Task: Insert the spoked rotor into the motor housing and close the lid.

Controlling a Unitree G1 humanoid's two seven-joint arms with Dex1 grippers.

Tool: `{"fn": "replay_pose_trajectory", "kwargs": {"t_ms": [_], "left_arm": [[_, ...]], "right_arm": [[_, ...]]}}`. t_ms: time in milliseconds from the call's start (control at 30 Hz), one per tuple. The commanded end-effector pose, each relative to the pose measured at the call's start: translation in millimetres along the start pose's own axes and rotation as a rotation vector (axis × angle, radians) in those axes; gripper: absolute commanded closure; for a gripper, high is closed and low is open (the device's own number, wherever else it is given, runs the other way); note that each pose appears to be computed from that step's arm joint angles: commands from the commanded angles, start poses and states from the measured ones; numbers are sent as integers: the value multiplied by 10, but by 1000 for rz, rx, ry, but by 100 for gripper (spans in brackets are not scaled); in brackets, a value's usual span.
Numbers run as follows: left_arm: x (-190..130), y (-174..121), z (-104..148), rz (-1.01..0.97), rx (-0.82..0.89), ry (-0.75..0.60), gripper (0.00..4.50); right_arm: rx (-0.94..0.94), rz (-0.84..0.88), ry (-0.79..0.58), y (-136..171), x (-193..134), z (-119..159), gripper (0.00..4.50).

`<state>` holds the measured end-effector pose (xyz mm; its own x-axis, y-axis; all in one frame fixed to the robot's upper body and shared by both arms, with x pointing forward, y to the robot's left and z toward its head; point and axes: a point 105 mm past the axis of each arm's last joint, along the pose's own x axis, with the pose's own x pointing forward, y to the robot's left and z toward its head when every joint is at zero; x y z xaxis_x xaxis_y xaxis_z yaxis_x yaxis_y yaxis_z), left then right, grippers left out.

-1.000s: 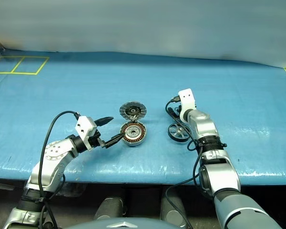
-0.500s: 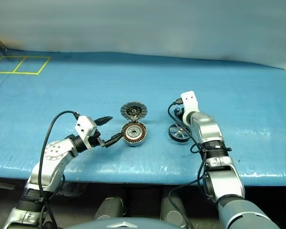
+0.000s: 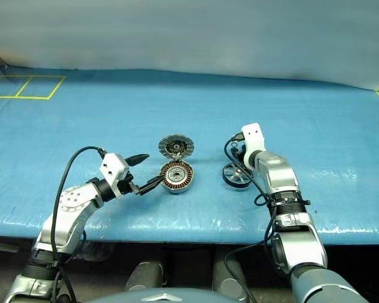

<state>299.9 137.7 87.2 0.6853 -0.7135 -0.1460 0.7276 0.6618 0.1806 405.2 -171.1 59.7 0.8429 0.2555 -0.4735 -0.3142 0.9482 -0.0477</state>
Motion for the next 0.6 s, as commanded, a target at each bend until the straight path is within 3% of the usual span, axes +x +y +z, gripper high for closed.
{"fn": "replay_pose_trajectory", "kwargs": {"t_ms": [33,600], "left_arm": [[0,24,118,10,34,-38,0],[-15,21,99,18,31,-32,0]], "right_arm": [[-9,22,17,68,47,-14,224],[-31,46,4,154,119,36,224]]}}
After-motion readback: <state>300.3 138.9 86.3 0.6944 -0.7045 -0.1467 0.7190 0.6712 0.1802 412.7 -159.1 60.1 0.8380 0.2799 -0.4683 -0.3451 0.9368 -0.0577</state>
